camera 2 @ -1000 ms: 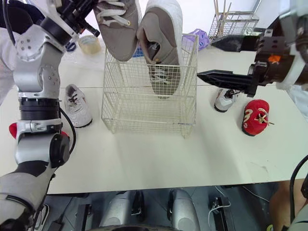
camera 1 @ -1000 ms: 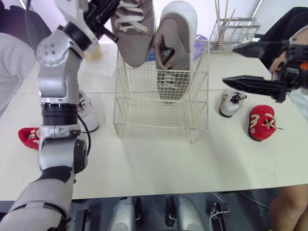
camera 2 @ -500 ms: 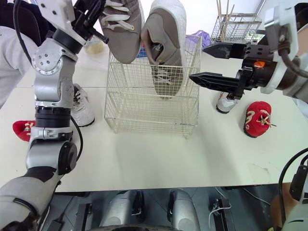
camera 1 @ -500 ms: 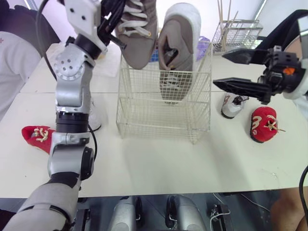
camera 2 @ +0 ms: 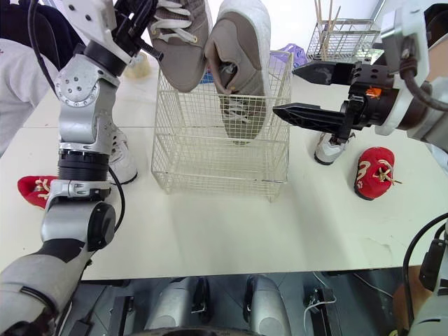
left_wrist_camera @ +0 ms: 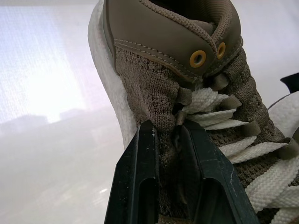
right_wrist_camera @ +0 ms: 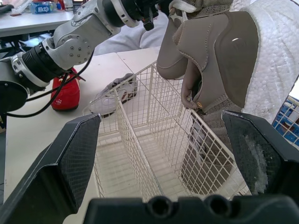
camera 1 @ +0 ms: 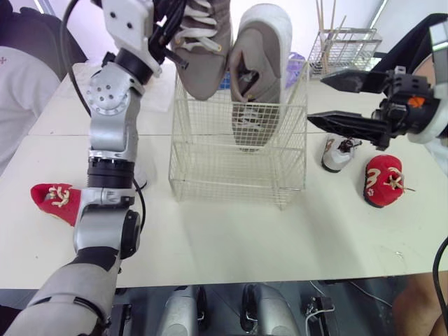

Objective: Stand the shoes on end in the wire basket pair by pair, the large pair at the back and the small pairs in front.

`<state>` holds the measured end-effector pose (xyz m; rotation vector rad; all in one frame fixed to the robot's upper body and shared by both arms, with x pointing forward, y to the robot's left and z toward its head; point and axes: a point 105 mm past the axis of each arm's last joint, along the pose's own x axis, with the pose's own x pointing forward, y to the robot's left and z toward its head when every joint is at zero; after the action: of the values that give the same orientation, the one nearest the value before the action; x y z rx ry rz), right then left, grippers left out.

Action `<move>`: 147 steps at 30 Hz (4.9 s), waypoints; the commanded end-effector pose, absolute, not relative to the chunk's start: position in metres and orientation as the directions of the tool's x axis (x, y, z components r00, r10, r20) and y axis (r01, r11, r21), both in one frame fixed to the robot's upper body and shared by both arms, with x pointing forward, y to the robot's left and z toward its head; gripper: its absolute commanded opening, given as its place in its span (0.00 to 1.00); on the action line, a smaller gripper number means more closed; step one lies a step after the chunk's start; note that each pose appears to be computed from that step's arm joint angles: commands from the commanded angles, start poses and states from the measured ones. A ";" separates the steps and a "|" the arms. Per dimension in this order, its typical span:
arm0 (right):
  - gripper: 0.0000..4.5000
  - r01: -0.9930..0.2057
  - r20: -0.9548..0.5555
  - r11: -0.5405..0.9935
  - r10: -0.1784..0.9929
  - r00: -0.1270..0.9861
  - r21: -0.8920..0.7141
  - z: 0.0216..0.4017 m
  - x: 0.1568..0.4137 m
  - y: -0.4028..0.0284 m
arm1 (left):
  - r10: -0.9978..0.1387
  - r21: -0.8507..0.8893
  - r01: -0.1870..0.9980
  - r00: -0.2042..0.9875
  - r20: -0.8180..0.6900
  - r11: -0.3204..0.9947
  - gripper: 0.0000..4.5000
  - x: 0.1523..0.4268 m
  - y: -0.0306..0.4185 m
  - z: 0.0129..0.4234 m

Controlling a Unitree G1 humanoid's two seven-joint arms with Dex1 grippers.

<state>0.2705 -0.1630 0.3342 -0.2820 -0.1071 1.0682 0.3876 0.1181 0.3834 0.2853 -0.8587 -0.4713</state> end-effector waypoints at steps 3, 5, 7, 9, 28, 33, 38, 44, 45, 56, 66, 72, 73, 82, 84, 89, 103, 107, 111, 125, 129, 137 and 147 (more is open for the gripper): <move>1.00 -0.836 0.005 0.430 0.890 0.455 -0.340 0.350 0.263 -0.159 | -0.504 0.436 0.254 0.462 0.730 0.863 0.03 0.367 0.111 0.418; 1.00 -0.837 0.007 0.428 0.892 0.453 -0.340 0.350 0.263 -0.158 | -0.502 0.430 0.259 0.476 0.722 0.865 0.03 0.369 0.113 0.415; 1.00 -0.838 0.008 0.428 0.892 0.452 -0.340 0.350 0.264 -0.158 | -0.511 0.441 0.261 0.495 0.703 0.859 0.03 0.373 0.113 0.406; 1.00 -0.838 0.010 0.428 0.892 0.452 -0.340 0.350 0.264 -0.158 | -0.518 0.444 0.272 0.520 0.679 0.854 0.03 0.378 0.112 0.394; 1.00 -0.855 0.006 0.413 0.901 0.433 -0.312 0.345 0.265 -0.157 | -0.572 0.394 0.422 0.682 0.455 0.816 0.65 0.372 0.110 0.306; 1.00 -0.863 0.009 0.407 0.906 0.424 -0.300 0.342 0.268 -0.155 | -0.624 0.515 0.399 0.671 0.400 0.759 1.00 0.363 0.114 0.313; 1.00 -0.867 0.013 0.400 0.910 0.415 -0.297 0.341 0.268 -0.155 | -0.662 0.544 0.432 0.665 0.346 0.719 1.00 0.349 0.123 0.317; 1.00 -0.877 0.008 0.388 0.915 0.403 -0.283 0.337 0.269 -0.155 | -0.650 0.428 0.509 0.695 0.308 0.747 1.00 0.322 0.136 0.310; 1.00 -0.883 0.007 0.383 0.918 0.396 -0.270 0.336 0.270 -0.154 | -0.649 0.375 0.538 0.697 0.306 0.755 1.00 0.315 0.138 0.308; 1.00 -0.679 0.163 0.641 0.759 0.631 -0.357 0.356 0.320 -0.194 | -0.629 0.082 0.627 0.750 0.204 0.774 1.00 0.286 0.159 0.298; 1.00 -0.105 0.474 0.990 0.135 0.870 -0.090 0.349 0.357 -0.298 | -0.666 -0.102 0.699 0.709 0.233 0.708 1.00 0.275 0.101 0.270; 1.00 0.116 0.410 0.993 -0.096 0.907 -0.023 0.305 0.334 -0.306 | -0.726 -0.168 0.782 0.621 0.295 0.600 1.00 0.237 0.072 0.248; 1.00 0.125 0.381 0.991 -0.099 0.919 -0.044 0.296 0.330 -0.303 | -0.724 -0.162 0.778 0.626 0.291 0.607 1.00 0.236 0.070 0.247; 1.00 0.183 0.189 0.981 -0.169 0.967 -0.059 0.229 0.303 -0.266 | -0.767 -0.106 0.789 0.613 0.191 0.605 1.00 0.217 0.053 0.217; 1.00 0.151 0.144 0.987 -0.143 0.979 -0.049 0.215 0.303 -0.255 | -0.753 -0.108 0.777 0.629 0.193 0.621 1.00 0.216 0.053 0.216; 1.00 0.086 0.033 0.996 -0.085 0.996 -0.006 0.180 0.302 -0.233 | -0.742 -0.076 0.764 0.642 0.192 0.641 1.00 0.217 0.056 0.220; 1.00 0.286 -0.144 0.957 -0.277 0.950 0.046 0.126 0.353 -0.238 | -0.766 -0.054 0.781 0.621 0.168 0.622 1.00 0.207 0.057 0.222; 1.00 0.336 -0.146 0.940 -0.326 0.934 0.055 0.123 0.366 -0.244 | -0.768 -0.042 0.783 0.619 0.164 0.621 1.00 0.206 0.064 0.225; 1.00 0.376 -0.139 0.923 -0.363 0.921 0.083 0.123 0.385 -0.249 | -0.772 -0.008 0.781 0.619 0.147 0.625 1.00 0.207 0.070 0.230; 0.42 0.409 -0.195 0.911 -0.393 0.899 0.049 0.105 0.408 -0.249 | -0.801 0.055 0.799 0.596 0.050 0.598 1.00 0.203 0.075 0.226; 0.42 0.412 -0.103 0.910 -0.406 0.908 0.049 0.126 0.413 -0.254 | -0.800 0.063 0.798 0.598 0.049 0.600 1.00 0.207 0.084 0.232; 0.42 0.431 0.376 0.902 -0.409 0.831 0.030 0.273 0.416 -0.284 | -0.882 0.049 0.882 0.465 0.072 0.469 1.00 0.199 0.111 0.294; 0.42 0.071 0.712 0.816 0.453 0.537 -0.573 0.504 0.350 -0.210 | -0.795 -0.041 0.795 0.606 0.026 0.605 1.00 0.220 0.170 0.302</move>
<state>0.3720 -0.2401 0.4821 -0.5076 -0.8939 0.0652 0.2136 0.1566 0.2941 -0.0592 0.0329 -0.9887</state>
